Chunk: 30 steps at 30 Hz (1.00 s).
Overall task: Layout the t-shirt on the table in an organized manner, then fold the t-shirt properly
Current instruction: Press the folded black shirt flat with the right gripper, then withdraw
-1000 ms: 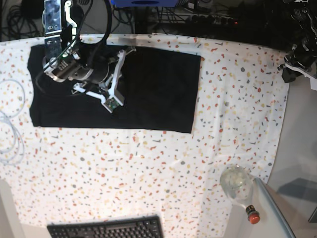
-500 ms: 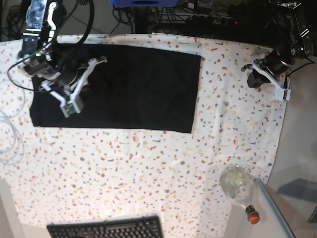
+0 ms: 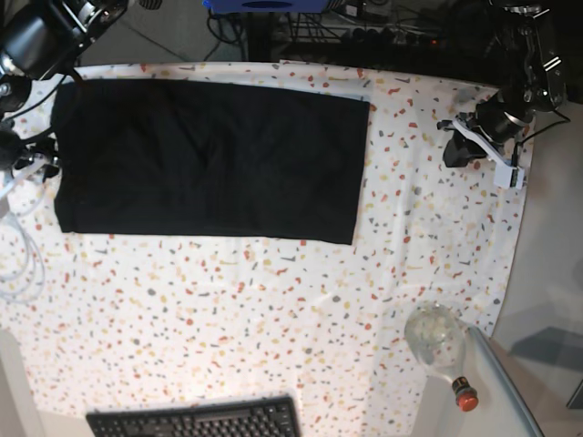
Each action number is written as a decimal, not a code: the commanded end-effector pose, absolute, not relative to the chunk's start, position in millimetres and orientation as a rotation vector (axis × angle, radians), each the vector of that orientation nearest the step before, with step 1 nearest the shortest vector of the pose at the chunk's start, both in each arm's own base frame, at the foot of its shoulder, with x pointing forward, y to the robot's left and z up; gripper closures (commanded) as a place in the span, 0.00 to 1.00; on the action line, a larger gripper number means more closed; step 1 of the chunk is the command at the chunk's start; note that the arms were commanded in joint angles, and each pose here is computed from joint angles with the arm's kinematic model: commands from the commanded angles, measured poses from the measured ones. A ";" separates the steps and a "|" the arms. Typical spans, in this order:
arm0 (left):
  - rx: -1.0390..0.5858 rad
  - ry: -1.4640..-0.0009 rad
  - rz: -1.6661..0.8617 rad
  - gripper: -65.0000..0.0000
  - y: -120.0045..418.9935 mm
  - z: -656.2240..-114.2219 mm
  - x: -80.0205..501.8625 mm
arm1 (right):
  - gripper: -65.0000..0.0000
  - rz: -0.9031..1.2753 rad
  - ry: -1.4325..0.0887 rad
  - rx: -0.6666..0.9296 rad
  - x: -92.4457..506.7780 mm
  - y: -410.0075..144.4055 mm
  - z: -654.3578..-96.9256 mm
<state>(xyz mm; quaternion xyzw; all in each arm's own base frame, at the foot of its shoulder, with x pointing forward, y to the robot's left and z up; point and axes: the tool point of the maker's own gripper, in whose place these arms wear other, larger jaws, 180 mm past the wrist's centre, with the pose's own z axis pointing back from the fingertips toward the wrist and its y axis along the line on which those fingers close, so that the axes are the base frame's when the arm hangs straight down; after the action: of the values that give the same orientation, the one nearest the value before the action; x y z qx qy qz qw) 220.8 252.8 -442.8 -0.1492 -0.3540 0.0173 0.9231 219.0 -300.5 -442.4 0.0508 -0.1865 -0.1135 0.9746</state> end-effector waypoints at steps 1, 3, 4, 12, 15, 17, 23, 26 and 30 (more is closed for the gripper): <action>-0.304 -0.769 0.030 1.00 257.2 -432.3 228.2 | 0.47 -0.233 -0.413 0.104 230.4 -307.8 -435.8; -0.304 -0.768 0.030 1.00 257.2 -432.7 227.5 | 0.46 -0.239 -0.393 0.123 229.2 -308.3 -442.9; -0.304 -0.768 0.030 1.00 257.2 -432.7 227.5 | 0.46 -0.241 -0.389 0.132 229.2 -306.1 -445.0; -0.304 -0.768 0.030 1.00 257.2 -432.7 227.5 | 0.46 -0.247 -0.404 0.173 241.9 -294.8 -447.0; -0.304 -0.768 0.030 1.00 257.2 -432.7 227.5 | 0.46 -0.254 -0.392 0.226 251.8 -285.2 -454.2; -0.304 -0.768 0.030 1.00 257.2 -432.7 227.5 | 0.46 -0.263 -0.396 0.239 253.9 -286.9 -458.5; -0.303 -0.762 0.031 1.00 257.2 -434.1 224.8 | 0.46 -0.286 -0.430 0.272 260.8 -284.0 -468.1; -0.303 -0.760 0.031 1.00 257.2 -434.2 224.6 | 0.46 -0.284 -0.422 0.269 257.8 -284.0 -469.6; -0.303 -0.760 0.031 1.00 257.2 -434.2 224.6 | 0.46 -0.283 -0.401 0.273 255.0 -283.1 -469.7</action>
<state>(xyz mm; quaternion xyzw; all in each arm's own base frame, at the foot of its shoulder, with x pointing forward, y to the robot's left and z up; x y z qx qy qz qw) 216.9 252.4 -444.9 -0.1495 -0.3500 0.0185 0.9246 241.6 -273.2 -482.0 0.1426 -0.1724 -0.1417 0.9643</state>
